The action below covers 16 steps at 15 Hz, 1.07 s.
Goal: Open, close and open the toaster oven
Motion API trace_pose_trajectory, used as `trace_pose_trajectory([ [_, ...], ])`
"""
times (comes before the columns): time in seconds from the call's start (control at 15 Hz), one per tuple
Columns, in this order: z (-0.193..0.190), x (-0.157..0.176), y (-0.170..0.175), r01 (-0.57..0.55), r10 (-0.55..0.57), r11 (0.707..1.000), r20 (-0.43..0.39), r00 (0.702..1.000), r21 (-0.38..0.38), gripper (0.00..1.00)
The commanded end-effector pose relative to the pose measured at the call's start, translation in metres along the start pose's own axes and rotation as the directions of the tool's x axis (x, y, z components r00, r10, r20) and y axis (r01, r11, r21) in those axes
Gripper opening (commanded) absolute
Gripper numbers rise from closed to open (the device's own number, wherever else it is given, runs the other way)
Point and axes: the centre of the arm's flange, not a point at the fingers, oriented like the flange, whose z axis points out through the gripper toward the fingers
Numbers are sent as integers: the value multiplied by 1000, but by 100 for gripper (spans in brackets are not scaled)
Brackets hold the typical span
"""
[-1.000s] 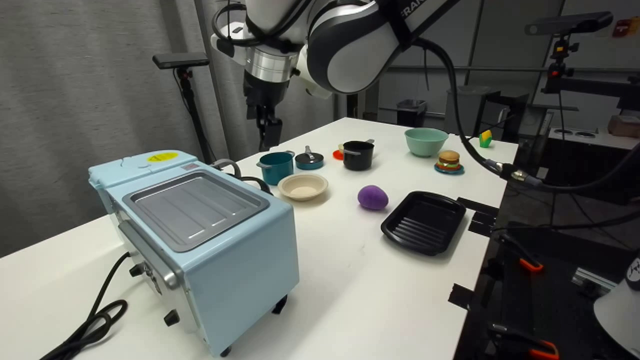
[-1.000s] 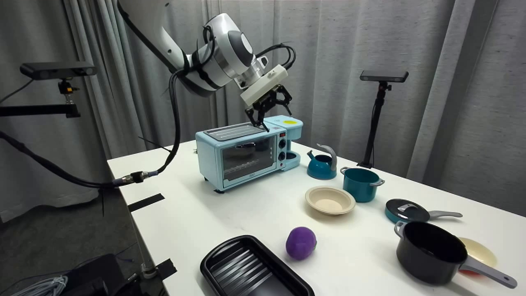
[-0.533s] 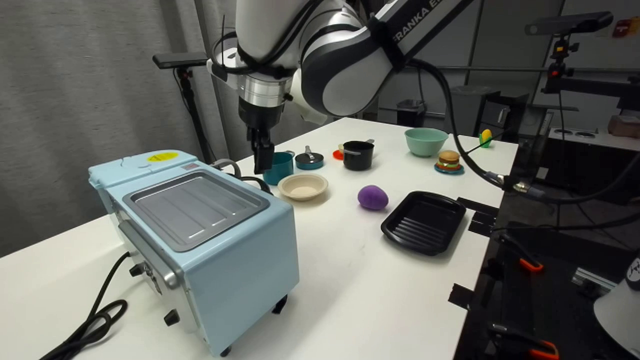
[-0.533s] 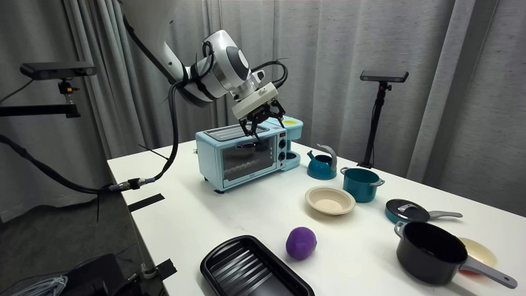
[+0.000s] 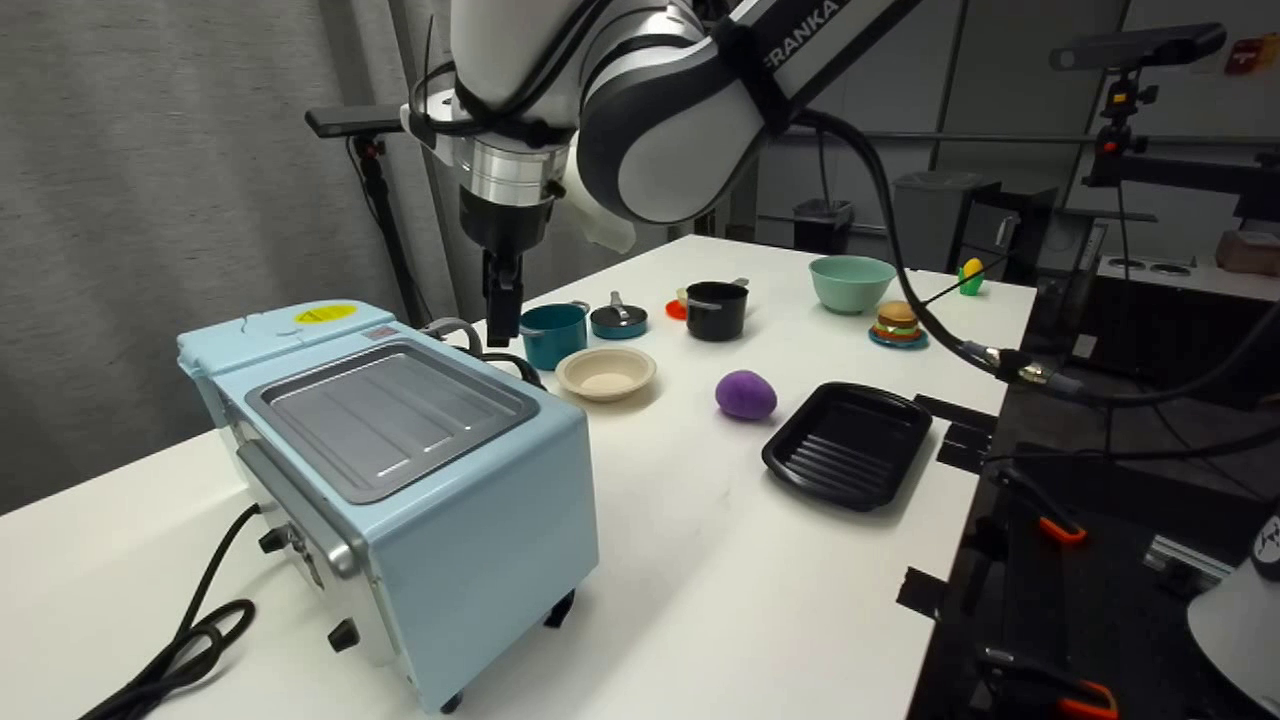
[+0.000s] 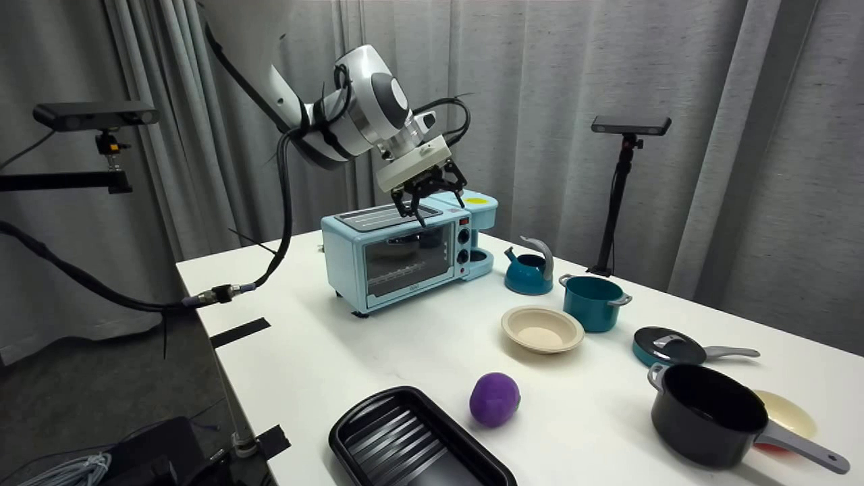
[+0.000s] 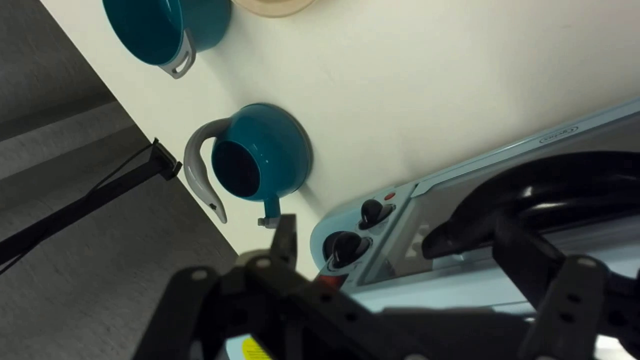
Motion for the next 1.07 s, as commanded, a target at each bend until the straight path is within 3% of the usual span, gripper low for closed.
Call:
trace_pose_trajectory([
  [0.0,-4,8,3,-41,40,999,20,999,33,100],
  [0.4,-7,5,3,-82,76,993,75,994,90,100],
  [0.8,-14,10,4,-140,131,982,76,988,126,100],
  [1.0,14,19,-9,-148,138,982,88,986,121,100],
])
